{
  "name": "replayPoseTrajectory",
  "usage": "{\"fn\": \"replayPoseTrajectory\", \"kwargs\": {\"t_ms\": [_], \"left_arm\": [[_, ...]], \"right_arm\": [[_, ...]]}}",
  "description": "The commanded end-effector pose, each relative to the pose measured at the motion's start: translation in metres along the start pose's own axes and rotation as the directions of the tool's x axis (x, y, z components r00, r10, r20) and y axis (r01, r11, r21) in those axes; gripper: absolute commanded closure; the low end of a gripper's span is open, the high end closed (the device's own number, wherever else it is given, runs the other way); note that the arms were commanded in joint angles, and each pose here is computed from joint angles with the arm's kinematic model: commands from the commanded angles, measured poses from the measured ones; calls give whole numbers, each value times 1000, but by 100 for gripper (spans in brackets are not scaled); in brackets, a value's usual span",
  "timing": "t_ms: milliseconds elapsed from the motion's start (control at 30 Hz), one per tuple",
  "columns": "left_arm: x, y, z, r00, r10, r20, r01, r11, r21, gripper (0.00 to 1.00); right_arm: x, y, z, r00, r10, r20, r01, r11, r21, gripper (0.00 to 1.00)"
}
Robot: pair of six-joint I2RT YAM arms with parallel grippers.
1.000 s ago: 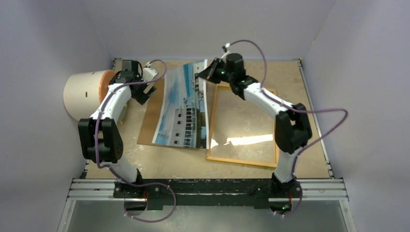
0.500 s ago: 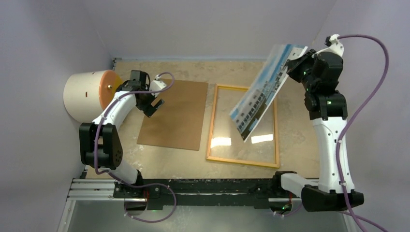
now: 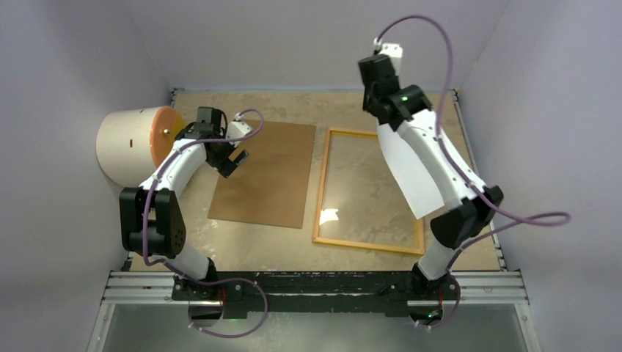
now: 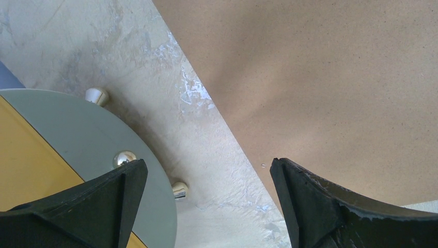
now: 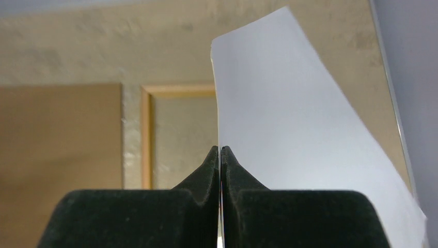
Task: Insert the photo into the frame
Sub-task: Turn over the photo from the photo frame.
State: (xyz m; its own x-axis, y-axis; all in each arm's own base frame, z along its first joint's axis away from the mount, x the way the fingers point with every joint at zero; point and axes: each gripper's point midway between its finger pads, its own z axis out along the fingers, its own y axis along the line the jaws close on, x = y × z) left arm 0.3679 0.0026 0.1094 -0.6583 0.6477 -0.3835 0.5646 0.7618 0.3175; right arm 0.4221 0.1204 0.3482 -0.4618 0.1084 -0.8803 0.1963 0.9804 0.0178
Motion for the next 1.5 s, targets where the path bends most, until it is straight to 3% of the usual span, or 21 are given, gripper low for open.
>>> {"fn": "replayPoseTrajectory", "kwargs": {"t_ms": [0,167,333,633,867,1067,1467], "left_arm": [[-10,10,-13,999,-7,51,9,999,-46,0],[-10,11,-15,999,-6,51,9,999,-53,0],[-8,12,-16,999,-2,49,5,998,-61,0],[-6,12,-15,999,11,42,-8,998,-67,0],[-3,12,-15,999,17,41,-14,997,-72,0],[-2,12,-12,999,22,32,-19,997,-76,0],[0,12,-8,1000,21,21,-19,997,-70,0]], "right_arm": [[60,-17,18,988,-66,-142,85,988,128,100],[123,7,40,946,115,-303,-87,991,104,100],[158,19,43,865,323,-384,-268,944,191,100],[157,16,50,790,554,-262,-486,827,284,100],[143,15,70,868,454,-200,-411,884,222,100],[137,33,82,934,291,-206,-286,957,54,100],[151,31,94,958,173,-229,-168,985,39,100]]}}
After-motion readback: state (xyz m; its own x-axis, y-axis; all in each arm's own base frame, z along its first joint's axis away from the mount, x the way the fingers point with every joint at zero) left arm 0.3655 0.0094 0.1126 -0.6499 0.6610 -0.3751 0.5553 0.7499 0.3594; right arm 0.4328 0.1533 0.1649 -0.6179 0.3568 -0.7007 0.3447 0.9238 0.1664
